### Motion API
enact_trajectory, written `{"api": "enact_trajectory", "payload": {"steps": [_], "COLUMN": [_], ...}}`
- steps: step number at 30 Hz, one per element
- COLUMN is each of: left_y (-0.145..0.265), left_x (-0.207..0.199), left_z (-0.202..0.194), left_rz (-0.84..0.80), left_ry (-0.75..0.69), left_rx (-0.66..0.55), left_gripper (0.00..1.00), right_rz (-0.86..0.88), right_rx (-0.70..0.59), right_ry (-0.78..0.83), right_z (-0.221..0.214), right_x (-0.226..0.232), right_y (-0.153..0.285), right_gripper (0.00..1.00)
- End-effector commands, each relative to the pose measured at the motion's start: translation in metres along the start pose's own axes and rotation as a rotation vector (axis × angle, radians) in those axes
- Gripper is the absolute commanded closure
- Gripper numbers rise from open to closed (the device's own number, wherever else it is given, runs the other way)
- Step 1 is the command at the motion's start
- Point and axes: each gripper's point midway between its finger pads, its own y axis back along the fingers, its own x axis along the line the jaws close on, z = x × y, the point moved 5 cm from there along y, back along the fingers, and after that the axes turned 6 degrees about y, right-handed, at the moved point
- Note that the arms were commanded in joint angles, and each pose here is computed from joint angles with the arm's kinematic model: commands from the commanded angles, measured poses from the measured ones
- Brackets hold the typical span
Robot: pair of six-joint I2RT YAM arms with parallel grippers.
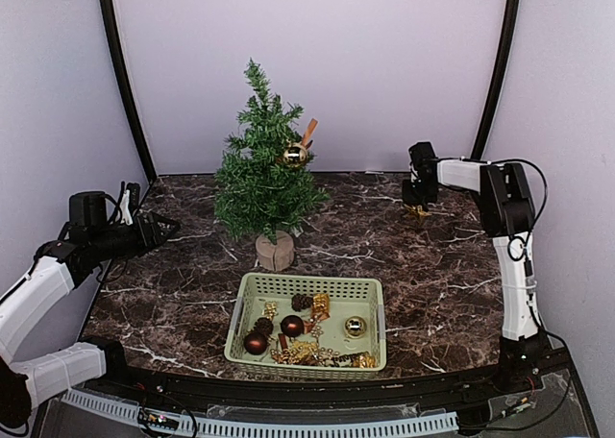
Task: Decorate the small christmas tree
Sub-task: Move the ornament star to the center of the board.
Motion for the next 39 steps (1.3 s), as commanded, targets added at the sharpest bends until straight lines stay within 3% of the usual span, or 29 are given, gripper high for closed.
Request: {"api": "enact_trajectory", "payload": {"steps": [1, 8, 14, 20, 27, 34, 37, 39], "left_y": [0.005, 0.014, 0.021, 0.029, 0.017, 0.008, 0.003, 0.001], "left_x": [0.001, -0.004, -0.006, -0.012, -0.018, -0.023, -0.023, -0.024], "left_z": [-0.003, -0.007, -0.025, -0.046, -0.08, -0.098, -0.105, -0.109], "left_rz": [0.005, -0.014, -0.054, -0.121, -0.103, -0.13, -0.131, -0.136], "left_ry": [-0.003, -0.017, -0.01, 0.036, 0.035, 0.057, 0.063, 0.061], "left_rx": [-0.001, -0.002, 0.031, 0.053, 0.164, 0.232, 0.26, 0.276], "left_gripper": [0.32, 0.32, 0.32, 0.32, 0.32, 0.33, 0.32, 0.33], "right_rz": [0.022, 0.088, 0.198, 0.256, 0.284, 0.224, 0.213, 0.212], "right_rx": [-0.019, -0.032, -0.01, 0.049, 0.118, 0.149, 0.16, 0.165], "right_ry": [-0.009, 0.022, 0.028, -0.003, -0.068, -0.087, -0.096, -0.094], "right_z": [0.004, -0.027, -0.099, -0.171, -0.24, -0.271, -0.278, -0.28], "right_x": [-0.005, 0.017, 0.058, 0.092, 0.111, 0.112, 0.109, 0.109], "right_y": [0.037, 0.122, 0.191, 0.232, 0.246, 0.232, 0.228, 0.228], "right_gripper": [0.93, 0.93, 0.93, 0.93, 0.93, 0.91, 0.85, 0.74]}}
